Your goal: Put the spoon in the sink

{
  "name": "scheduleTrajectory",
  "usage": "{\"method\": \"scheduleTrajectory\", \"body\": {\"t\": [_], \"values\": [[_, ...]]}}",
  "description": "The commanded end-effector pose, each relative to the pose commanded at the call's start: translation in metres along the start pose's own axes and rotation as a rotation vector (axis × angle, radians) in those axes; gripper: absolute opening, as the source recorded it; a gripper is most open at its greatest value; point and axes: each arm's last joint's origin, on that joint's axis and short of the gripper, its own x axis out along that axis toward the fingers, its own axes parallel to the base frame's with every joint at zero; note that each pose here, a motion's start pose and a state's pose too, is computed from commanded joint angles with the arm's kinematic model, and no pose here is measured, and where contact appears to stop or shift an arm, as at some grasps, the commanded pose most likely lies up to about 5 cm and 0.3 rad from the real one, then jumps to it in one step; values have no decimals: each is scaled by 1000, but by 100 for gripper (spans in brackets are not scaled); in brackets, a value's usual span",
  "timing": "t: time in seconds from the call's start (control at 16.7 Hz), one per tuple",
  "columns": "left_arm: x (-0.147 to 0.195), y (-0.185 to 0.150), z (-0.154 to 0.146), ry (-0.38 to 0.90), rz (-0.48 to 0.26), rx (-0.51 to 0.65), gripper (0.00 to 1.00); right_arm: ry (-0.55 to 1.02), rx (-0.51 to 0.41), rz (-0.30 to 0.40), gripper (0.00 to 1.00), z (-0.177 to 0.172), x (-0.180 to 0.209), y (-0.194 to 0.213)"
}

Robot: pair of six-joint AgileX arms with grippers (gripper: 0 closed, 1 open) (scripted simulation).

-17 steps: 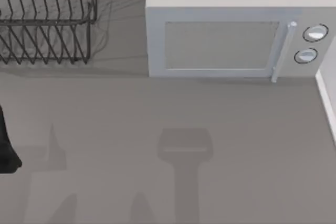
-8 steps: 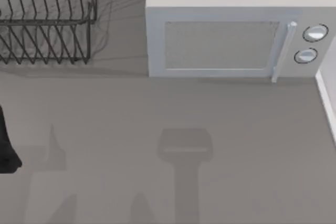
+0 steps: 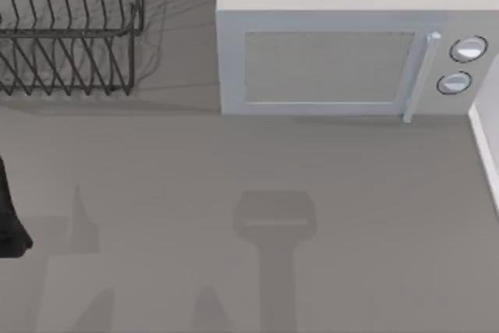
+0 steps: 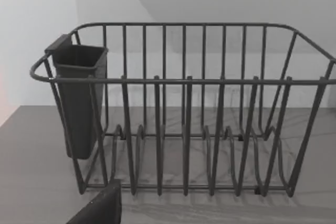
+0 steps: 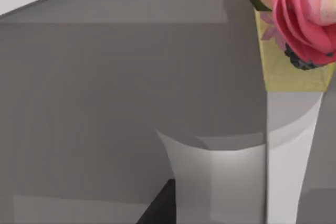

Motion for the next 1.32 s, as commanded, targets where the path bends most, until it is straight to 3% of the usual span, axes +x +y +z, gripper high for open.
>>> {"method": "scheduleTrajectory", "body": {"t": [0.48, 0.66, 1.02, 1.32], "values": [[0, 0, 0, 0, 0, 0, 100, 54, 4, 14, 0, 4, -64, -1], [0, 0, 0, 0, 0, 0, 100, 7, 1, 2, 0, 4, -96, 0], [0, 0, 0, 0, 0, 0, 100, 8, 2, 2, 0, 7, -98, 0], [0, 0, 0, 0, 0, 0, 100, 58, 6, 10, 0, 50, -104, 5]]}}
